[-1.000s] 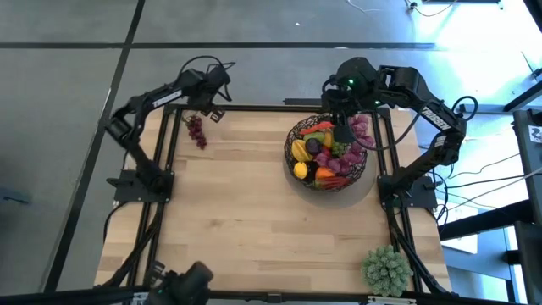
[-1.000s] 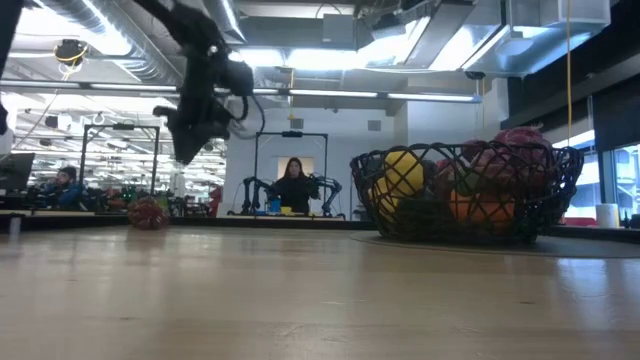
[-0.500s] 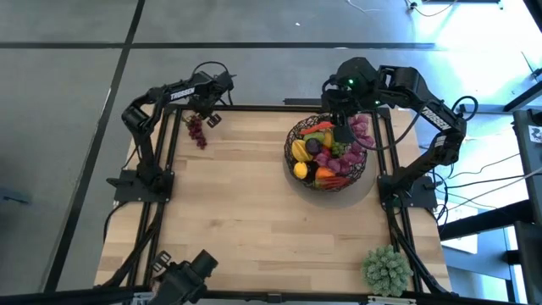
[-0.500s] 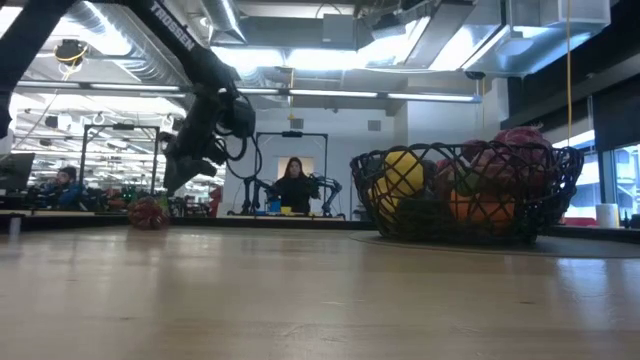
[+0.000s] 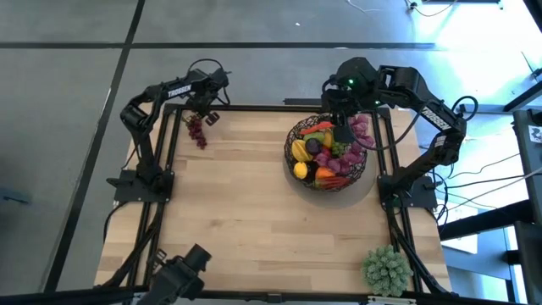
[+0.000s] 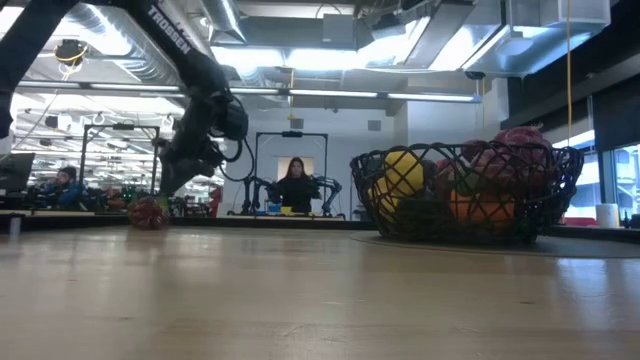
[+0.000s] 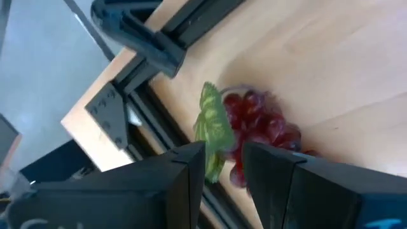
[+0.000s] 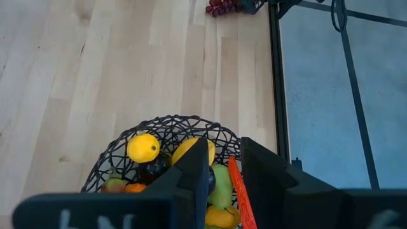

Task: Build produce basket
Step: Put the purple grapes into the black wire basket

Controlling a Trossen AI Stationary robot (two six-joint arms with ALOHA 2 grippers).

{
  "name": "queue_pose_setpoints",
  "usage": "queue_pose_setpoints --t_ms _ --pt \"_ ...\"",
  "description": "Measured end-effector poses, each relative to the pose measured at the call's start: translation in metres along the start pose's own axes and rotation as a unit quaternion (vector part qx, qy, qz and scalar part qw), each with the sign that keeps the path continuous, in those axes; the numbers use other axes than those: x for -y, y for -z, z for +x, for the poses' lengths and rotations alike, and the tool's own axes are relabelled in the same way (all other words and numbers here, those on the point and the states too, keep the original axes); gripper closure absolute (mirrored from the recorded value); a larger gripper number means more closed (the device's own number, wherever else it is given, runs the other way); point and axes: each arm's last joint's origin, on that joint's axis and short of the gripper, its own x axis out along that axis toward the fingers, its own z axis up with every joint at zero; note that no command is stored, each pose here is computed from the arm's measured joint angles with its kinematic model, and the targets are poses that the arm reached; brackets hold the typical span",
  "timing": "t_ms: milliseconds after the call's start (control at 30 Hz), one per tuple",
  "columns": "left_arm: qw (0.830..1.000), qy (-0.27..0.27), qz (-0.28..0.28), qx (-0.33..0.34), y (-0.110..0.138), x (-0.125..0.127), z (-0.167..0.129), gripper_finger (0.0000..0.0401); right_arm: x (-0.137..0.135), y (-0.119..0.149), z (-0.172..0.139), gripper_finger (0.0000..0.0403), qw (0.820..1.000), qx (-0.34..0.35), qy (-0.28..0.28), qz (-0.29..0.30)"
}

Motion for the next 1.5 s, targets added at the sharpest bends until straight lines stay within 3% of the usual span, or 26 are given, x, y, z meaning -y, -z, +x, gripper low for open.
queue_pose_setpoints --t_ms 300,967,1133,1500 --pt "1.0 -0.009 -0.016 0.011 -0.002 -0.007 0.009 0.0307 0.0 0.0 0.0 0.0316 1.0 0.0 0.0 0.0" --pt "1.0 0.006 0.005 0.005 -0.001 -0.01 0.01 0.0307 0.0 0.0 0.0 0.0316 1.0 0.0 0.0 0.0" --pt "1.0 0.028 0.007 0.005 -0.001 -0.007 0.012 0.0307 0.0 0.0 0.0 0.0316 1.0 0.0 0.0 0.0" --pt "1.0 0.006 0.014 0.006 -0.003 -0.01 0.015 0.0307 0.0 0.0 0.0 0.0316 1.0 0.0 0.0 0.0"
